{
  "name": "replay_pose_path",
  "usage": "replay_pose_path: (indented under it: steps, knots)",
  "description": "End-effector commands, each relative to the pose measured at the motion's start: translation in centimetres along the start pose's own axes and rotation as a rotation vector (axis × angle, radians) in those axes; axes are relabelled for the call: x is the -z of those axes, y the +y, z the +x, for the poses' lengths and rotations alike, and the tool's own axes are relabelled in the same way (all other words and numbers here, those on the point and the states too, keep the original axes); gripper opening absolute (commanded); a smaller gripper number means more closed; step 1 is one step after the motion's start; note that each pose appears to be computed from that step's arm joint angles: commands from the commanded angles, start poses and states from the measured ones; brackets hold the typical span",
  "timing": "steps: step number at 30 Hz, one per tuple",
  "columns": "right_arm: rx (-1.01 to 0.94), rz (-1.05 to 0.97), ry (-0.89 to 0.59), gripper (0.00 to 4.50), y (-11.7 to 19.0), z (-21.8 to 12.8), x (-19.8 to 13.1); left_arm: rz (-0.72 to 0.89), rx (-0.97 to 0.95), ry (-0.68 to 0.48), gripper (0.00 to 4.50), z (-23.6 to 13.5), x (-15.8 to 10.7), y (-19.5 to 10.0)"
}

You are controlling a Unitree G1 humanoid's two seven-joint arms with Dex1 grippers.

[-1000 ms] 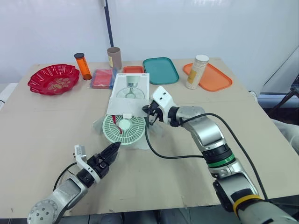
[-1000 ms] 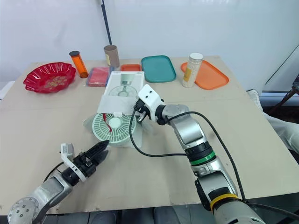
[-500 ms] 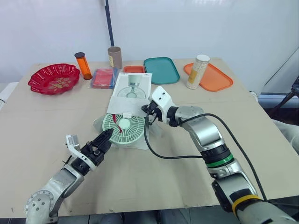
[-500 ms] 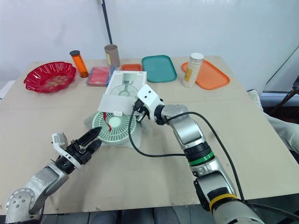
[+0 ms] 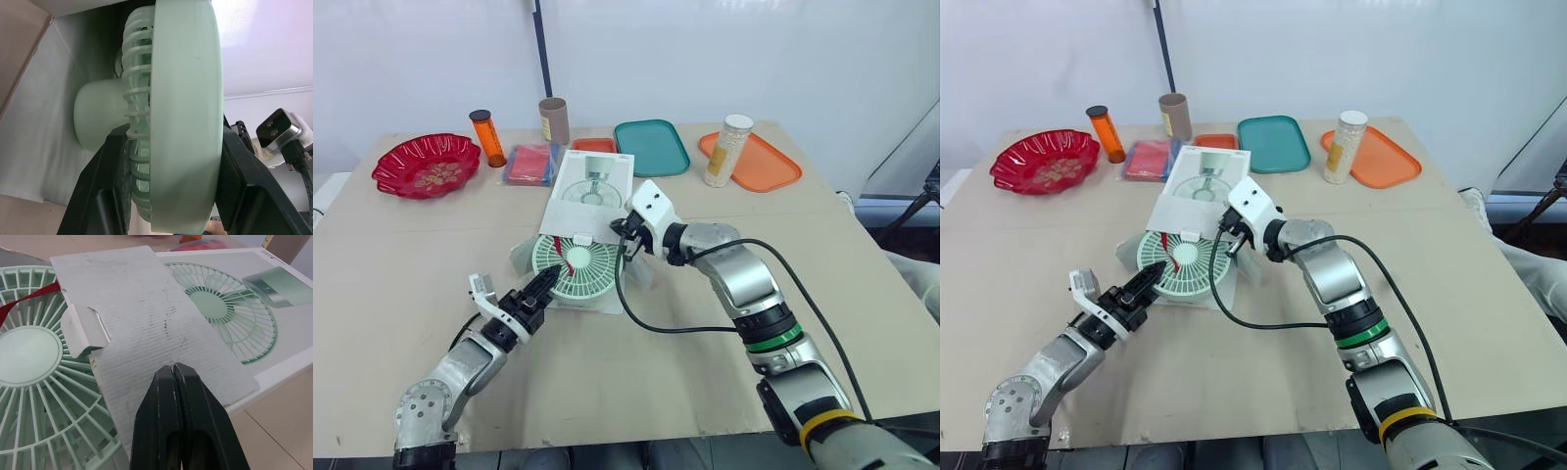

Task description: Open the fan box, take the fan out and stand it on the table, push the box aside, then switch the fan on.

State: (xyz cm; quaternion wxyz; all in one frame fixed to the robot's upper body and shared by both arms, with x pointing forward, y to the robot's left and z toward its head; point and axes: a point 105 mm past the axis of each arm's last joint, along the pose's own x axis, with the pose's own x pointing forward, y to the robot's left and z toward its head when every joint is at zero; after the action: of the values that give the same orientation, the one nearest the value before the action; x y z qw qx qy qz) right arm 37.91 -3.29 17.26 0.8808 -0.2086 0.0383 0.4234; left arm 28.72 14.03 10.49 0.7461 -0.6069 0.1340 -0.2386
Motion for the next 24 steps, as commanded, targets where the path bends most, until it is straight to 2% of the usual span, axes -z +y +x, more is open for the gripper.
replay_pose_path:
  steps: [1,24]
  knots:
    - [0.002,0.007,0.01,0.0,0.0,0.0,0.4,0.001,-0.027,0.012,1.73,-1.0,0.2,0.3]
    - [-0.013,0.007,0.001,0.0,0.1,0.1,0.0,-0.062,-0.126,0.006,1.73,-6.6,2.7,1.5]
